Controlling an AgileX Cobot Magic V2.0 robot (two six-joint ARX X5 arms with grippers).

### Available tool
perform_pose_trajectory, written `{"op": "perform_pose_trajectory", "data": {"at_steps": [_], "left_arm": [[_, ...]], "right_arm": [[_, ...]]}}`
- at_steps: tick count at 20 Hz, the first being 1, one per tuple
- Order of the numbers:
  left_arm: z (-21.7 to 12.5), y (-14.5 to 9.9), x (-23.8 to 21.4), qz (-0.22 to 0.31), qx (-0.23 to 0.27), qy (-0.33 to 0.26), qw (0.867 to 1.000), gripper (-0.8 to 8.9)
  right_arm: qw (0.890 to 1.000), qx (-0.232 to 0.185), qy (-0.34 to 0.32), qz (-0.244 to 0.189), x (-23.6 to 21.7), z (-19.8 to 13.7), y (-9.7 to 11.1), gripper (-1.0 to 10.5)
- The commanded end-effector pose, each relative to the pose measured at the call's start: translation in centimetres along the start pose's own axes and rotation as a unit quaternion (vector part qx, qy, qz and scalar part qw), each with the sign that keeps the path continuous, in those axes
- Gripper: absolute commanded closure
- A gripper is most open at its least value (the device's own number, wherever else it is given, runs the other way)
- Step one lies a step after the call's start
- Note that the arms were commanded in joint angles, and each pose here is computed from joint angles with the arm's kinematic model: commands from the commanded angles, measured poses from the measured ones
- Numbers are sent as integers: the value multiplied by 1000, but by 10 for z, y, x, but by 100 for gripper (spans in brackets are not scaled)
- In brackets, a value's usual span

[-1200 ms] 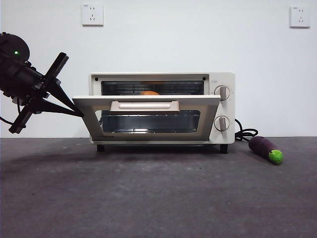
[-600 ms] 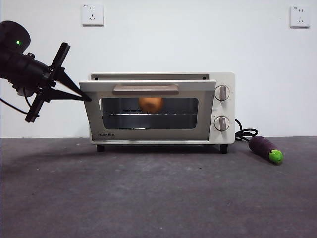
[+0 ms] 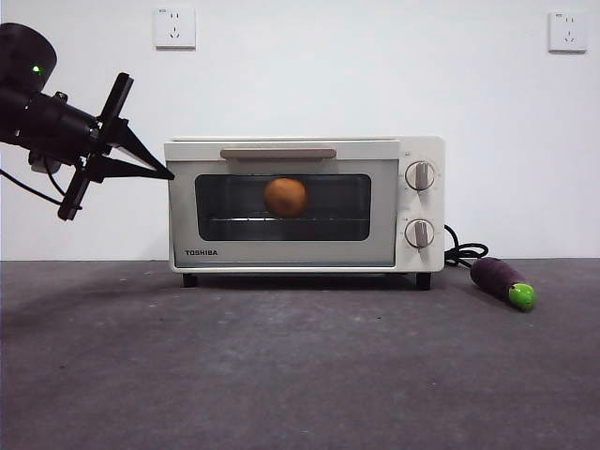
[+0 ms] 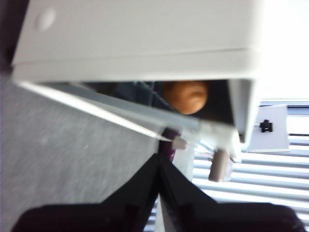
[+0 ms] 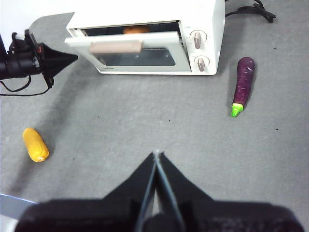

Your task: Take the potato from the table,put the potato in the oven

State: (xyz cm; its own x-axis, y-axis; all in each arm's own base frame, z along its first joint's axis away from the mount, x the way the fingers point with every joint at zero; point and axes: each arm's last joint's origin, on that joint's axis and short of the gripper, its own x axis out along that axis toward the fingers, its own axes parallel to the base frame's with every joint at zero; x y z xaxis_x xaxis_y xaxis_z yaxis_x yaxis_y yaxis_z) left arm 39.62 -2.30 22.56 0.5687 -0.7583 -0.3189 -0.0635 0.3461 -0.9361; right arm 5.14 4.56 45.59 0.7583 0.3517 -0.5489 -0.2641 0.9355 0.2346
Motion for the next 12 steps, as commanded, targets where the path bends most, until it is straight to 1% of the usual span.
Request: {"op": "perform_pose_trajectory", "data": {"at_steps": [1,4,8,10,12], "left_arm": [[2,-1,3,-16,-10,-5,1000,820],[2,-3,3,-28,-3,1,1000,819],[0,-5,3,-51,4,42,998,819],[-2,-11,-1,-62,21,54,996,819],[-7,-23,-10,-66,55,54,995,819]], "right_arm": [[1000,-2,11,-6,1,-3,-1,949],[1000,-2,10,-7,1,-3,-1,949],[1000,-4,11,-7,1,-3,-1,949],[1000,-7,8,-13,1,-3,-1,948],[999,-18,-5,-34,1,-2,-3,948]]}}
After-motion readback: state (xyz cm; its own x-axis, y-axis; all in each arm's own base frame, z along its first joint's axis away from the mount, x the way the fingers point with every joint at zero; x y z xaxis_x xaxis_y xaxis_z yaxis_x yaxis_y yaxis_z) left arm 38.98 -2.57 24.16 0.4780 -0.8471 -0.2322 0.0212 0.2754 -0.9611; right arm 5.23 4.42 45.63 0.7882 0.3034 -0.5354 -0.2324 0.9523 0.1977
